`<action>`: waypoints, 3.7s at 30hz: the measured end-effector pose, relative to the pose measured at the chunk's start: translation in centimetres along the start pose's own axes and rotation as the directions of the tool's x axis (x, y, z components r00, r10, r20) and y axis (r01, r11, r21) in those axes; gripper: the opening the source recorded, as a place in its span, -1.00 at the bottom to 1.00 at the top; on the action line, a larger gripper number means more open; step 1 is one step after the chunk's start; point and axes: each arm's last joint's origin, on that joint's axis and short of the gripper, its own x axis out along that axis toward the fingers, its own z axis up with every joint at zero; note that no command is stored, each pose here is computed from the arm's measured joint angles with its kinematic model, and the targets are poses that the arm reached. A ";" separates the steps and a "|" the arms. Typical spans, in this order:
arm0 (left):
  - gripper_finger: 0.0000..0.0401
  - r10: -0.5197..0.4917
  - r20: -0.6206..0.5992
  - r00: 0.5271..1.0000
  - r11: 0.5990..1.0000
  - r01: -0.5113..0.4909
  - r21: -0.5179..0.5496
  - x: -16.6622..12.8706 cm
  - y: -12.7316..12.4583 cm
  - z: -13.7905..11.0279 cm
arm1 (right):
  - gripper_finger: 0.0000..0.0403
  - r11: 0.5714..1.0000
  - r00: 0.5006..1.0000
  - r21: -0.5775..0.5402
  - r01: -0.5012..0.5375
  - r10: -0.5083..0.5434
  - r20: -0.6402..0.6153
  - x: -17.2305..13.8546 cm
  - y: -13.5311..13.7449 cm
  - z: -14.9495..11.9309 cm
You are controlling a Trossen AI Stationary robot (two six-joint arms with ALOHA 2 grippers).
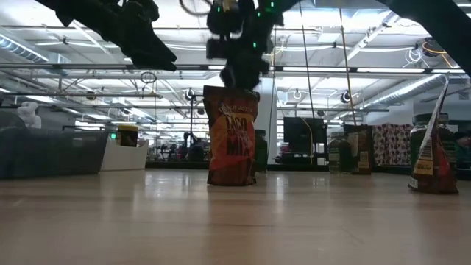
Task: Sort spices by type
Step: Put the bottom yellow seasoning bottle into the top white bin
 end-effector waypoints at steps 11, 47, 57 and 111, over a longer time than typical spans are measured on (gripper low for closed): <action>0.33 -0.035 0.047 0.998 0.999 0.036 -0.026 1.8 0.0 0.4 | 0.49 0.955 0.972 0.238 -0.175 0.206 -0.113 -6.9 -0.1 -2.2; 0.33 -0.176 -0.114 0.978 0.981 0.183 0.055 16.3 1.5 -1.0 | 0.49 0.856 0.712 0.499 -0.133 -0.268 0.649 -3.9 11.7 -18.9; 0.33 -0.166 -0.094 0.982 0.983 0.172 0.064 16.4 1.5 -0.8 | 0.49 0.864 0.721 0.489 -0.120 -0.263 0.641 -3.7 11.7 -18.9; 0.33 -0.153 -0.093 0.984 0.984 0.161 0.079 16.6 2.1 -1.1 | 0.49 0.860 0.726 0.494 -0.130 -0.257 0.638 -3.6 11.8 -18.9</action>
